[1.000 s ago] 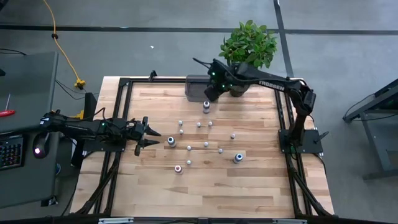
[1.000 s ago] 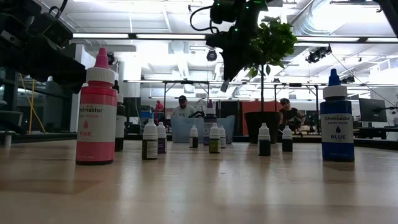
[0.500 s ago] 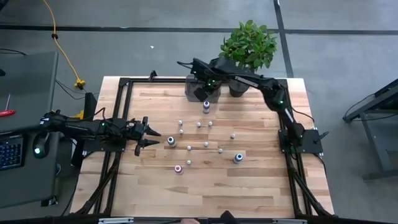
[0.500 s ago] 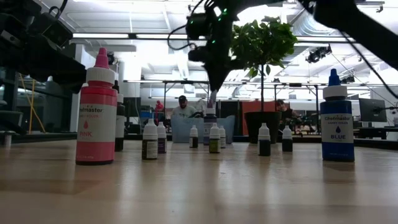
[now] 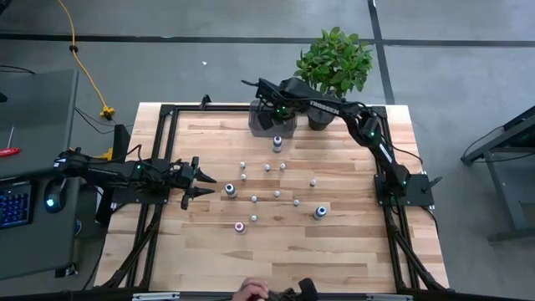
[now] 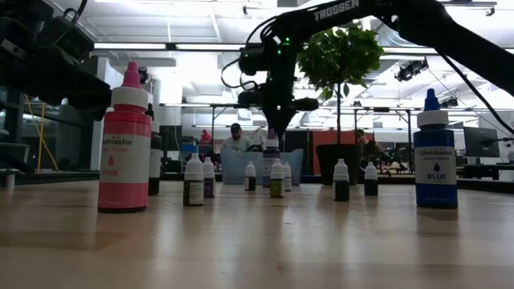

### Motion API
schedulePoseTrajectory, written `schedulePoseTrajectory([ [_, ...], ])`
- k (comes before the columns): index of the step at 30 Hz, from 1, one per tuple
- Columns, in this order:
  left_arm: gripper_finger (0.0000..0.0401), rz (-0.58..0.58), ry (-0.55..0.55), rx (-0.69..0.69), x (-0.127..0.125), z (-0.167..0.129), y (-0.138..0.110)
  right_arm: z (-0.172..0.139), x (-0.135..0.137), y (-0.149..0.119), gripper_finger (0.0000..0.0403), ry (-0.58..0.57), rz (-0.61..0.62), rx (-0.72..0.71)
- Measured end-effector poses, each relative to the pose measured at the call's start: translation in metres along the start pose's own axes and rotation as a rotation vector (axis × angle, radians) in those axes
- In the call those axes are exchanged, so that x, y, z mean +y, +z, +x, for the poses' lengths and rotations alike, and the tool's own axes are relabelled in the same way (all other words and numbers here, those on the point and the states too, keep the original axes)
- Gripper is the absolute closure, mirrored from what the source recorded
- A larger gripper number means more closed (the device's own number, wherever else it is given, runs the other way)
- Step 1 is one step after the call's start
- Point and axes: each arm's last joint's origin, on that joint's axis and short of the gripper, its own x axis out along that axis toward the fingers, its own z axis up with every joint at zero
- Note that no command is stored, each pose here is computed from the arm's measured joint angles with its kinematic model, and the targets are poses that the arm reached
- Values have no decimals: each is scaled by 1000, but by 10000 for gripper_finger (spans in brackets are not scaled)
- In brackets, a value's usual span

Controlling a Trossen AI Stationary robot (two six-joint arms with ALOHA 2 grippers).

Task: Pick & Place food coloring
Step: Put the small violet food into the black bin

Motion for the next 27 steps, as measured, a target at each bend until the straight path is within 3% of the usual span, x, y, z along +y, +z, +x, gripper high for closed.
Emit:
schedulePoseTrajectory([
  [7, 238, 0, 1, 0, 0, 0, 0, 1, -6, 7, 352, 11, 137, -18],
  [17, 238, 0, 1, 0, 0, 0, 0, 2, -20, 12, 353, -58, 152, -15],
  [27, 238, 0, 1, 0, 0, 0, 0, 42, -18, -2, 360, -28, 149, 112],
])
